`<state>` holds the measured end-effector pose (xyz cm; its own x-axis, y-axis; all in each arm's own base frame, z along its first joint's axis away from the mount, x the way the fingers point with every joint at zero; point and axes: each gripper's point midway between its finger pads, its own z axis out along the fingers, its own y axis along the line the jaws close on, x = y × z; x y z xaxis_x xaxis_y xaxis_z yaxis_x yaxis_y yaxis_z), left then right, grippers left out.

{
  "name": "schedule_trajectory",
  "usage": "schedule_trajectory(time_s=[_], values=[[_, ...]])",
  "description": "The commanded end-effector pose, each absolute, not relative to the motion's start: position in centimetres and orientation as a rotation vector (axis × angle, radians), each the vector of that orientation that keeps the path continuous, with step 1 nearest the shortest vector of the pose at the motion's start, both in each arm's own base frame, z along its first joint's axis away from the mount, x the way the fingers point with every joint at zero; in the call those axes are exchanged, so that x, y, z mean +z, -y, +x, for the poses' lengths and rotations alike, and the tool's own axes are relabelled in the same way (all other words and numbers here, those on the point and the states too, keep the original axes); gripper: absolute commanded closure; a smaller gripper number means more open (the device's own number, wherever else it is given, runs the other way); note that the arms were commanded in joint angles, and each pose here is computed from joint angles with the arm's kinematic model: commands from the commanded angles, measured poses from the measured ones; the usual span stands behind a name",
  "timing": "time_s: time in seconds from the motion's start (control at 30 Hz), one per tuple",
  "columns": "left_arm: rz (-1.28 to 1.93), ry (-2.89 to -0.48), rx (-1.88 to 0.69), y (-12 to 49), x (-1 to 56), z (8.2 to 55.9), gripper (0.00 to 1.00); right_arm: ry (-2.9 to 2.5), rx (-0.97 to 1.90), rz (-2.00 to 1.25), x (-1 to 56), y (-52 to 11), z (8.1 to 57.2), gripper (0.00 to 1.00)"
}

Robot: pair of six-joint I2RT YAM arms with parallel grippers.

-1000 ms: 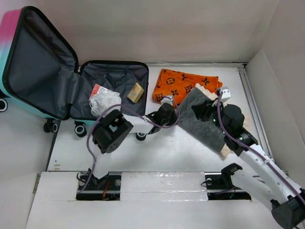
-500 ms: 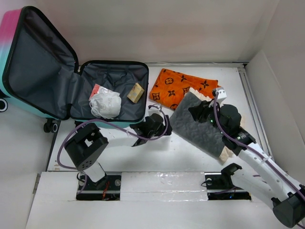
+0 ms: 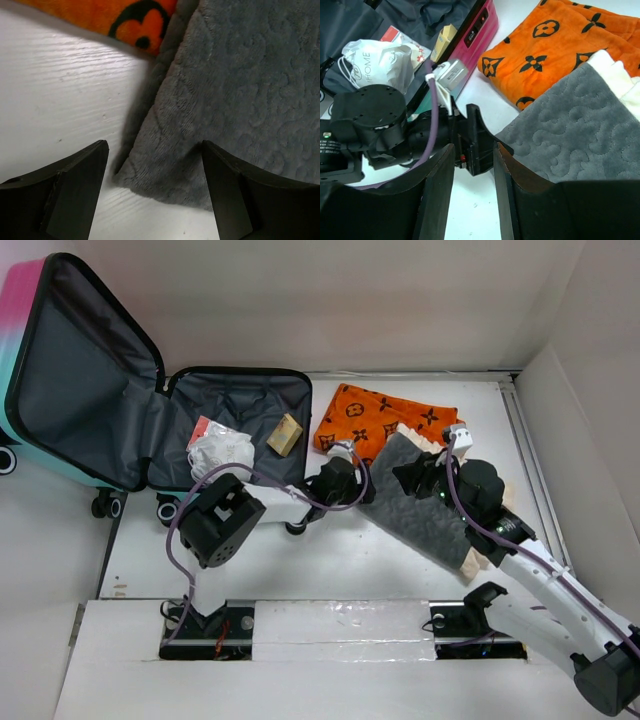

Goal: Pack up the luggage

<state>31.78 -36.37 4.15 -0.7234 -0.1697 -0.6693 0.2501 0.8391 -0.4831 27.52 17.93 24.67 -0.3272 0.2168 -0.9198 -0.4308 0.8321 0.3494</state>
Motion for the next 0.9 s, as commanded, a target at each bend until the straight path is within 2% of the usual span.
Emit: schedule_trajectory(time_s=[0.0,0.1,0.23,0.27,0.37,0.4,0.5,0.63,0.8,0.87], values=[[0.172,-2.347,-0.718,36.8,2.0,30.6,0.28,-1.735,0.660,-0.163,25.8,-18.1,27.8,0.58],[0.198,-2.362,-0.728,37.0,1.6,30.2,0.33,-1.726,0.663,-0.162,26.3,-18.1,27.8,0.58],[0.264,-2.370,-0.719,37.3,0.7,30.2,0.53,-1.706,0.668,-0.160,27.0,-18.2,27.9,0.58],[0.287,-2.364,-0.709,37.2,0.7,30.2,0.65,-1.706,0.676,-0.167,27.1,-18.3,27.8,0.58],[0.321,-2.370,-0.684,37.6,0.4,30.2,0.83,-1.695,0.685,-0.174,27.6,-18.6,27.7,0.58],[0.322,-2.347,-0.670,37.8,0.9,30.8,0.99,-1.695,0.685,-0.174,27.6,-18.6,27.7,0.58],[0.351,-2.325,-0.671,38.4,2.0,30.4,1.00,-1.675,0.683,-0.165,28.4,-18.4,27.7,0.58],[0.378,-2.221,-0.787,39.8,7.6,30.1,1.00,-1.614,0.672,-0.131,30.6,-17.5,27.4,0.58],[0.437,-1.982,-0.980,41.9,19.7,30.0,1.00,-1.465,0.669,-0.068,36.6,-15.7,26.4,0.58],[0.460,-1.951,-0.972,42.1,21.8,30.3,1.00,-1.414,0.672,-0.049,38.5,-15.0,25.7,0.58]])
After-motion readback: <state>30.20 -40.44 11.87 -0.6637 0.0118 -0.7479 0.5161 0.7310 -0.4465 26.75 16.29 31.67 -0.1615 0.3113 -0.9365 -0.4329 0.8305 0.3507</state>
